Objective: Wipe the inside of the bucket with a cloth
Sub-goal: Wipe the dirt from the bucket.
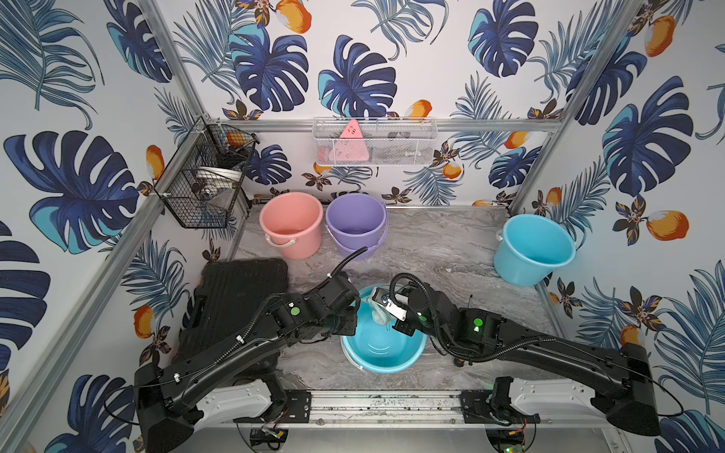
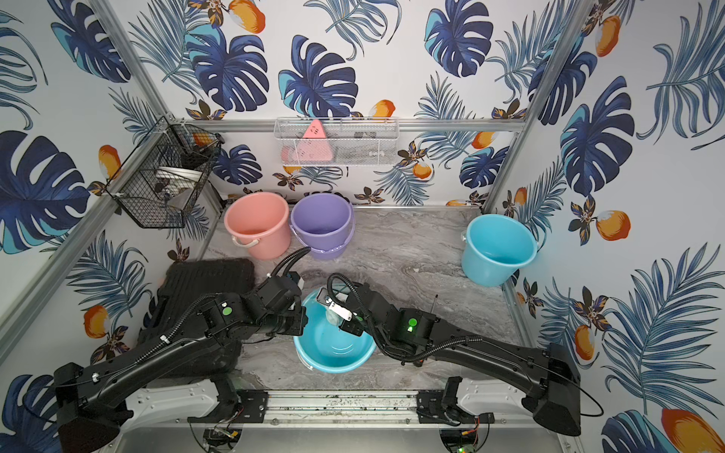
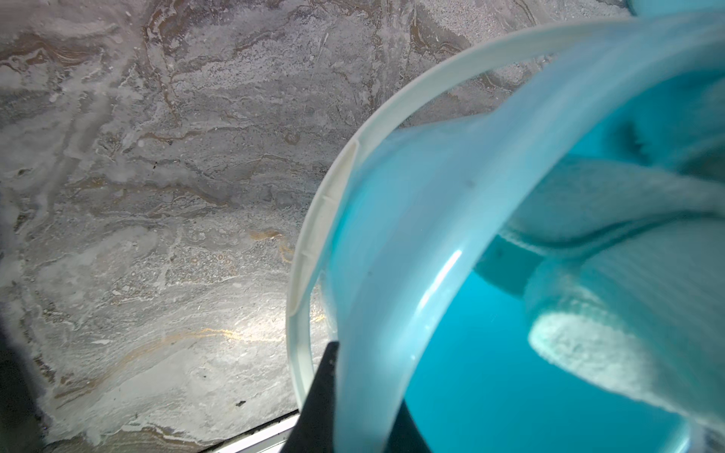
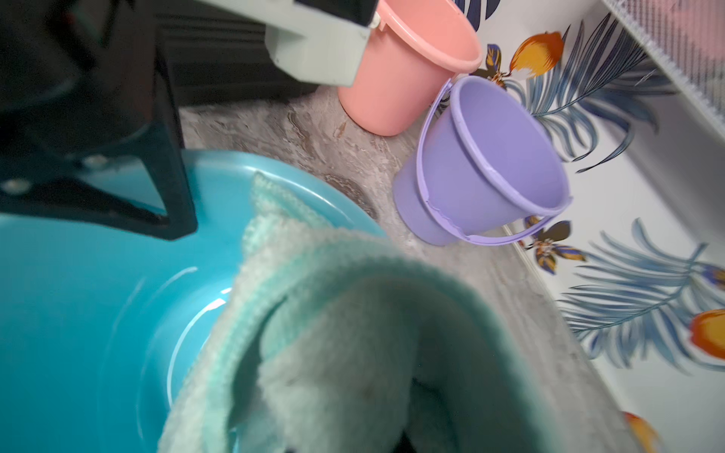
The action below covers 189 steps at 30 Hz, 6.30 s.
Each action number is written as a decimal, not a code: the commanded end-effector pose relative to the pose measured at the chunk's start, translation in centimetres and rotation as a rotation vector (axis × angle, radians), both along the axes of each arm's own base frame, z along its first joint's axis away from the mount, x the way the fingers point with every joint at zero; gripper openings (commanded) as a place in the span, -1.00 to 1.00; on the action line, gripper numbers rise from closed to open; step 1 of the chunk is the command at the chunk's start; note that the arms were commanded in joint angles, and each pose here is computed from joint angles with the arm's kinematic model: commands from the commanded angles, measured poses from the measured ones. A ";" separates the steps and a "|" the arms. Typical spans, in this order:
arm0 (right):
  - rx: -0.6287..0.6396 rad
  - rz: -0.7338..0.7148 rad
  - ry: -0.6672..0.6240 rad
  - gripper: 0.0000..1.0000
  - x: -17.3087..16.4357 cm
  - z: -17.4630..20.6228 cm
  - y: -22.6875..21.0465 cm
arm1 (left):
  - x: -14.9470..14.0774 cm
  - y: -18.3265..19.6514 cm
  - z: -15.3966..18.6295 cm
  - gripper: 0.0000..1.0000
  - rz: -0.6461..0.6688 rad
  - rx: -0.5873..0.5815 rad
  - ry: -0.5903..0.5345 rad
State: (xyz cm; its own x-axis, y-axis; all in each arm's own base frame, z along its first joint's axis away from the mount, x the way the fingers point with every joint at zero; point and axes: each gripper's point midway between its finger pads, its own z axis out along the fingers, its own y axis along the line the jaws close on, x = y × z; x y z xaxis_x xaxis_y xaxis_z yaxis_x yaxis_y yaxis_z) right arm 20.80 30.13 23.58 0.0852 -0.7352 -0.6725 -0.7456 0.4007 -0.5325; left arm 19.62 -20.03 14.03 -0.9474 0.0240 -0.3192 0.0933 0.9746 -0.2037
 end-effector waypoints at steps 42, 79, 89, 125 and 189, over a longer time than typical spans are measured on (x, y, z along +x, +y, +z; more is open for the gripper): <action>-0.581 0.373 -0.172 -1.00 2.8 -15.3 2.7 | 0.3 -1.0 0.6 -1.00 0.006 -0.062 -0.022; -0.029 0.278 -0.204 -1.00 0.7 1.5 3.7 | 0.5 -1.3 1.0 -1.00 -0.004 -0.067 -0.030; -0.307 0.136 -0.228 -1.00 1.6 1.2 -2.3 | 0.6 -1.4 0.8 -1.00 -0.001 -0.065 -0.028; 0.163 0.472 0.451 -1.00 -9.5 -0.8 3.8 | 0.4 -1.0 0.9 -1.00 0.007 -0.053 -0.026; 0.021 0.366 0.577 -1.00 -11.3 -1.8 -1.2 | 0.6 -1.7 1.0 -1.00 -0.011 -0.057 -0.031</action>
